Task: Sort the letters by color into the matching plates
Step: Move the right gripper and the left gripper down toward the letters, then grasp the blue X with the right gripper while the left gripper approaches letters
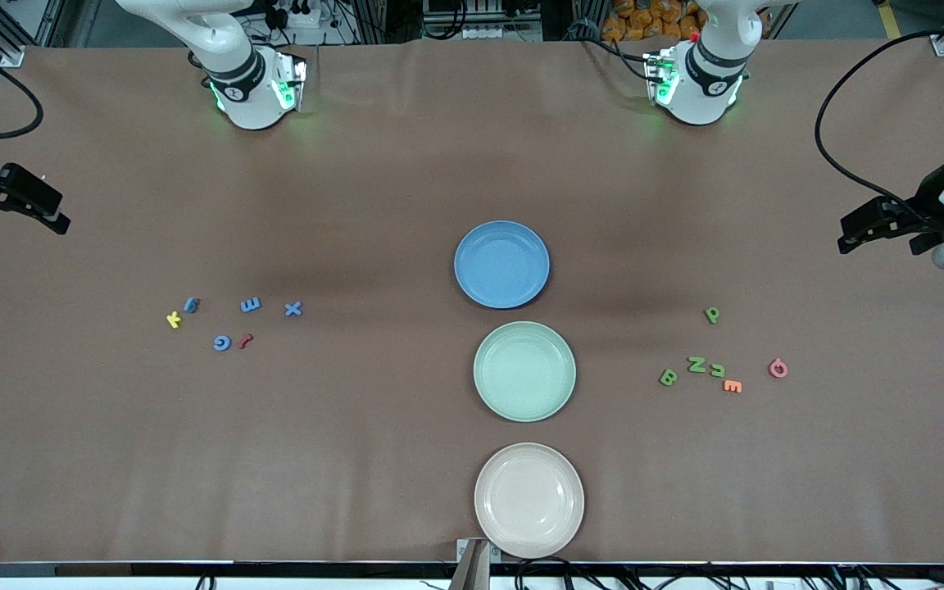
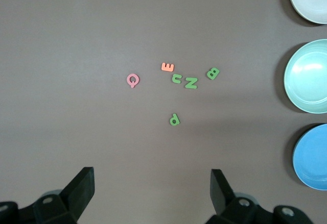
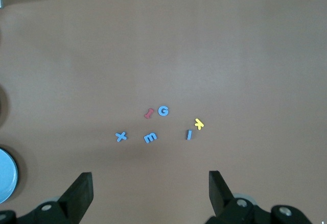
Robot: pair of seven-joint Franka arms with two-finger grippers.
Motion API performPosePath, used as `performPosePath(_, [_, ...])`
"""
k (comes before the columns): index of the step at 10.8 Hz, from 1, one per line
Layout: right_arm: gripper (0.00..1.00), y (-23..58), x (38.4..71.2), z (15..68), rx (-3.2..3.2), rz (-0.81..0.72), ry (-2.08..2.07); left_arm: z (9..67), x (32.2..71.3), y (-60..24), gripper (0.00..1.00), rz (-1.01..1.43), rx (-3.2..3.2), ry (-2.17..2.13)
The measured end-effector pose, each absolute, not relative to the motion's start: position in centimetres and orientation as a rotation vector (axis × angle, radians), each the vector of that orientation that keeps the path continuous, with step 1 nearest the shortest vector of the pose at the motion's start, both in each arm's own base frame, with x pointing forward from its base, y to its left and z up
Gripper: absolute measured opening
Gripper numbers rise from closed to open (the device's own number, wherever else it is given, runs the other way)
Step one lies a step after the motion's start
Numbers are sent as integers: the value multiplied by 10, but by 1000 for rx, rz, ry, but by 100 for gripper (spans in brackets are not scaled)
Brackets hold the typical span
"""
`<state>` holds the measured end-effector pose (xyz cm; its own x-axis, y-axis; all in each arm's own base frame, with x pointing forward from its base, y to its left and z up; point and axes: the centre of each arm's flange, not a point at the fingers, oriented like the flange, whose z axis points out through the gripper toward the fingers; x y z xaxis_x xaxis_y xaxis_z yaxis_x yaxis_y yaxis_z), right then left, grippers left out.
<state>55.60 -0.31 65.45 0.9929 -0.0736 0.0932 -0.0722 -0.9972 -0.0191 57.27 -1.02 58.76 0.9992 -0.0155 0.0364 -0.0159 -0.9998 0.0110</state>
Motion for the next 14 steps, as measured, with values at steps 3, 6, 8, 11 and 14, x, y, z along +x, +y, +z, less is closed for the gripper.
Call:
performPosePath(3, [100,-4,556,652,-3121,-140,116,590,572,-16,100,62,3129,10])
performPosePath(6, [100,-3,556,643,-3122,-109,114,586,571,-16,100,50,3127,111])
performPosePath(8, [100,4,561,607,-3121,-78,97,573,571,-5,100,7,3126,166])
performPosePath(11, [100,28,565,524,-3122,-80,35,500,579,-4,100,23,3120,171])
performPosePath(14, [100,43,554,444,-3118,-134,6,406,565,-33,100,49,3114,119])
